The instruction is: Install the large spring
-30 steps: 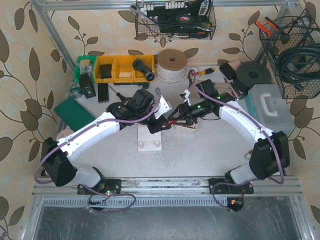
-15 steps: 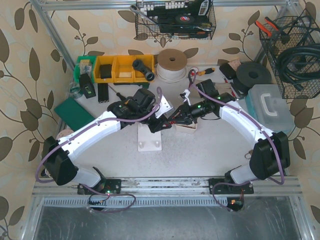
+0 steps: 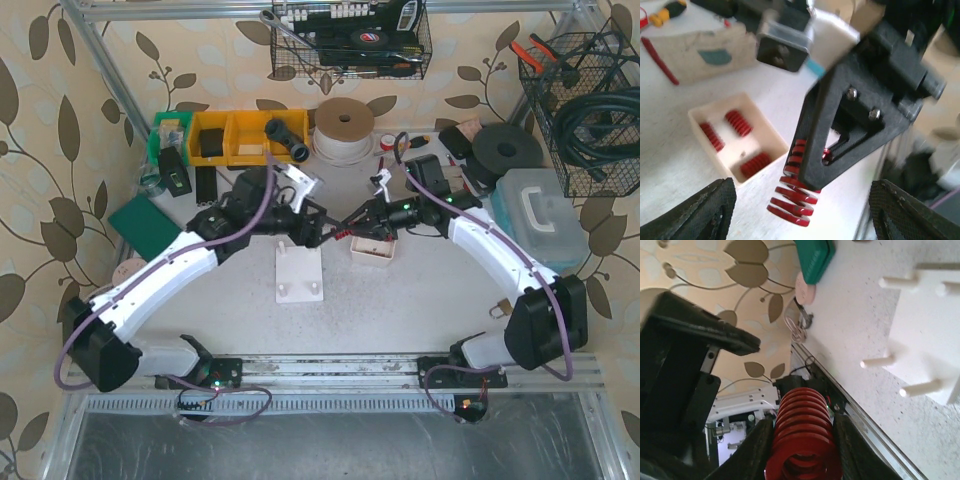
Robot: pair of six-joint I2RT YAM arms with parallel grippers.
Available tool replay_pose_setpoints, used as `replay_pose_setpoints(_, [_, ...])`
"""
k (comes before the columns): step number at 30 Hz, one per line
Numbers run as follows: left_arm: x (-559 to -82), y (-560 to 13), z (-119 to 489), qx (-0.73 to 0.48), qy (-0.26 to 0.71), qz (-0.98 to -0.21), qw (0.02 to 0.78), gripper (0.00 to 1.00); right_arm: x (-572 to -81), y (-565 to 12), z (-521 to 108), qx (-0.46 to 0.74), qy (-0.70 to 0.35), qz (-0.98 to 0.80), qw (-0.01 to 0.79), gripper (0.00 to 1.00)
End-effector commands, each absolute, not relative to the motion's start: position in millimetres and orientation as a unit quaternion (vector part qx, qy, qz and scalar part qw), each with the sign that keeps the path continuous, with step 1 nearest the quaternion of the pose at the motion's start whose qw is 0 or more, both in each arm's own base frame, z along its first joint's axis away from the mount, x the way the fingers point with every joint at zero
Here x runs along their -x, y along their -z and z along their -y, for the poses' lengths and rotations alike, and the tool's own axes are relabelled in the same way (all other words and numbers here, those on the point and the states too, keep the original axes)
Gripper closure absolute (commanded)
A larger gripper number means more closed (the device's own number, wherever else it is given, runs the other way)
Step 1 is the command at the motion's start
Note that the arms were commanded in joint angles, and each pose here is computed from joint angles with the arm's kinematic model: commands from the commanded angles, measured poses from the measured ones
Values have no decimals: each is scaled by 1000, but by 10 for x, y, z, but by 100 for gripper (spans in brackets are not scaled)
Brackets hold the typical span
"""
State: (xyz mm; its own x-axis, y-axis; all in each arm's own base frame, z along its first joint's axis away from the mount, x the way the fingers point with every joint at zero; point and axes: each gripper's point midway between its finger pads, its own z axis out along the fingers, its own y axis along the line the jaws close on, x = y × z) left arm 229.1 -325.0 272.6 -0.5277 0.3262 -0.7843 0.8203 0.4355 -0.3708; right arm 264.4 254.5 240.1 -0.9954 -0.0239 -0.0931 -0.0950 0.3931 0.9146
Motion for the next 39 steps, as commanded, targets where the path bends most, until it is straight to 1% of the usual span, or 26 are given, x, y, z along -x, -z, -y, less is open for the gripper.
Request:
replay_pose_setpoints(1, [-2413,-3404,3205,-238,549,-722,347,23,-2706,-2800,-2543,45,-599,-796,73,100])
replay_pose_setpoints(5, [-2540,-3647,3163,-146,668,-658,316,22,-2711,-3045,-2546,57,-624,-774,95,100])
replay_pose_setpoints(9, [-2657,-3824,3124,-82,754,-586,285,21,-2691,-3287,-2507,77,-645,-750,124,100])
replay_pose_setpoints(11, [-2682,-3927,3084,-58,793,-543,269,22,-2692,-3372,-2488,83,-651,-743,133,100])
replay_pose_setpoints(13, [-2764,-3919,3118,-40,820,-518,242,25,-2694,-3406,-2479,84,-654,-740,135,100])
replay_pose_setpoints(14, [-2754,-3923,3152,-45,823,-518,230,28,-2694,-3424,-2474,85,-655,-739,136,100])
replay_pose_setpoints(15, [-2712,-3971,3166,-56,824,-515,230,31,-2698,-3430,-2466,85,-655,-738,137,100])
replay_pose_setpoints(18, [-2605,-4081,3112,-66,828,-506,232,37,-2719,-3426,-2425,80,-655,-739,140,100])
replay_pose_setpoints(21, [-2502,-4049,3114,-78,828,-512,216,43,-2747,-3447,-2387,77,-656,-737,144,100])
replay_pose_setpoints(27, [-2296,-3854,3096,-89,816,-537,194,47,-2792,-3491,-2358,77,-654,-739,144,100])
replay_pose_setpoints(30, [-2249,-3637,3133,-89,794,-571,188,43,-2768,-3534,-2360,81,-655,-738,143,100])
replay_pose_setpoints(33, [-2257,-3485,3141,-86,766,-607,195,28,-2721,-3534,-2353,86,-650,-742,142,100])
replay_pose_setpoints(36, [-2264,-3511,3145,-94,750,-622,206,19,-2695,-3501,-2345,83,-647,-745,138,100])
replay_pose_setpoints(39, [-2274,-3610,3186,-103,750,-619,207,17,-2684,-3474,-2373,83,-646,-747,134,100])
